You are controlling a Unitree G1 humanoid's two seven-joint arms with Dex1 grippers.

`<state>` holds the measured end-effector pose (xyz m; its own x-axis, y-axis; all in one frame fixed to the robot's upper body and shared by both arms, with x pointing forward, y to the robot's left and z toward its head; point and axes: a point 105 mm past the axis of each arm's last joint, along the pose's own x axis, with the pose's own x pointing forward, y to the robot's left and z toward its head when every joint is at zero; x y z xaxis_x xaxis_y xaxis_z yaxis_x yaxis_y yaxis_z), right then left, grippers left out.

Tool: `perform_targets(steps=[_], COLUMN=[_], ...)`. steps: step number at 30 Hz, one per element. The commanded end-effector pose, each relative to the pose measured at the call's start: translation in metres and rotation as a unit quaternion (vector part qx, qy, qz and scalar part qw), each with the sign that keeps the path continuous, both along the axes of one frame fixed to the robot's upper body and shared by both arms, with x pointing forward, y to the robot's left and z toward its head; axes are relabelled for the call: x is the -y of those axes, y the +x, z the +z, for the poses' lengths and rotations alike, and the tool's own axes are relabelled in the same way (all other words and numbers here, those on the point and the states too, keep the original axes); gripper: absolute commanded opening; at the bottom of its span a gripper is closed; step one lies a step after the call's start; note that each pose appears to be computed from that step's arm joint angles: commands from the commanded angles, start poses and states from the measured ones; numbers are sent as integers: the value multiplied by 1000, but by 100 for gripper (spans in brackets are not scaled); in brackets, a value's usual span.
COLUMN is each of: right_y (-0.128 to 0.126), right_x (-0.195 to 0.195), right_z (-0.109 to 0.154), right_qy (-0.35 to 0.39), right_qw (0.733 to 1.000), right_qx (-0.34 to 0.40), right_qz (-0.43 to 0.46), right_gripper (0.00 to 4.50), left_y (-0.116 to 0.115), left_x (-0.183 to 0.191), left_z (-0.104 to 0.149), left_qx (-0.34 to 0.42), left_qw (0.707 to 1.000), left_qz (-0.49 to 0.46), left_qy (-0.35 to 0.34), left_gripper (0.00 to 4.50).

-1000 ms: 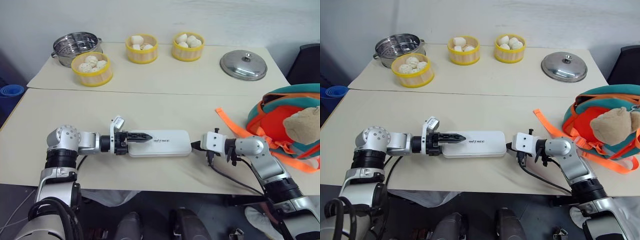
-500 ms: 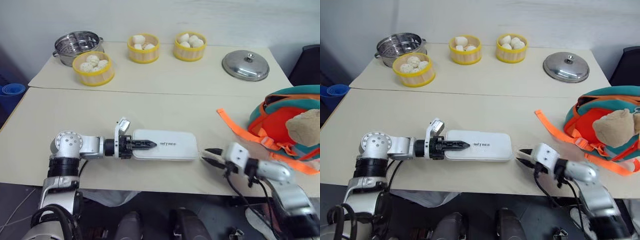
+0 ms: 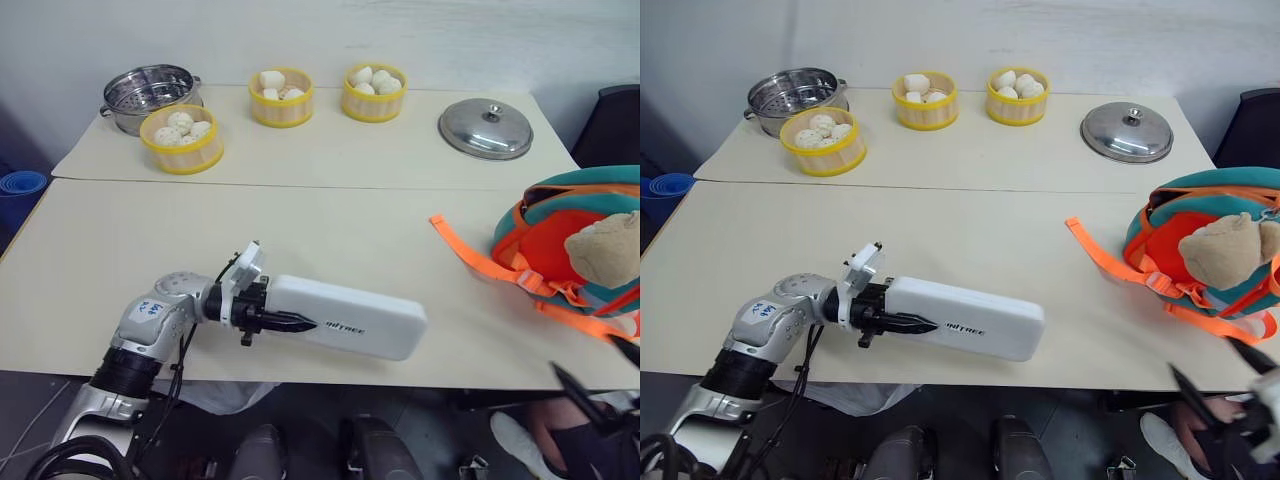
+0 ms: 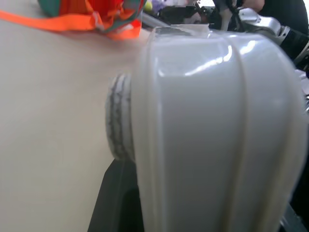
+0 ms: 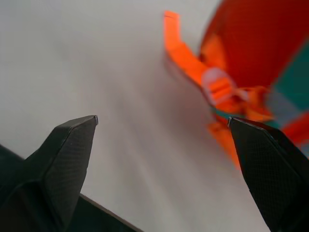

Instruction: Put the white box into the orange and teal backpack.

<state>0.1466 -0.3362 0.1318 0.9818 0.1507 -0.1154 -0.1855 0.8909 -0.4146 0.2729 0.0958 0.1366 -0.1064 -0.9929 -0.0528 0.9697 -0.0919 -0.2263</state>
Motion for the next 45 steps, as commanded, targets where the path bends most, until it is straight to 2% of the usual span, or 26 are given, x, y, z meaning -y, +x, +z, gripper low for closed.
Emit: perform_targets(steps=[1, 7, 10, 14, 17, 24, 28, 33, 35, 37, 41, 45], right_y=[-13, 10, 54, 90, 109, 139, 150, 139, 121, 96, 52, 35], right_x=[40, 64, 39, 13, -4, -54, -113, -201, -238, -259, -249, -224], right_z=[19, 30, 37, 40, 48, 52, 63, 79, 82, 78, 60, 61], right_qy=[-28, -17, 41, 68, 90, 93, 128, 216, 282, 304, 265, 255], right_qw=[996, 993, 997, 994, 988, 973, 946, 880, 832, 794, 767, 767], right_qx=[41, 67, 71, 46, 37, 43, 71, 85, 54, 1, -131, -193], right_qz=[-79, -100, -13, 65, 117, 208, 291, 414, 475, 526, 569, 557], right_gripper=[447, 447, 447, 447, 384, 142, 4, 1, 1, 1, 1, 1], left_y=[6, 6, 6, 7, 7, 8, 17, 23, 23, 21, 19, 10], left_x=[-7, -11, -12, -14, -19, -33, -51, -76, -90, -103, -140, -154], left_z=[24, 22, 23, 29, 38, 39, 48, 41, 39, 42, 76, 96], left_qx=[35, 45, 45, 47, 33, 36, 15, -3, -14, -8, -17, 4], left_qw=[999, 999, 999, 998, 997, 994, 988, 979, 972, 964, 931, 920], left_qz=[-7, -7, 4, 24, 43, 89, 133, 190, 225, 255, 327, 348], left_qy=[-31, -17, -22, -37, -53, -48, -82, -68, -72, -74, -159, -178], left_gripper=[131, 131, 131, 131, 131, 131, 131, 131, 131, 131, 131, 131])
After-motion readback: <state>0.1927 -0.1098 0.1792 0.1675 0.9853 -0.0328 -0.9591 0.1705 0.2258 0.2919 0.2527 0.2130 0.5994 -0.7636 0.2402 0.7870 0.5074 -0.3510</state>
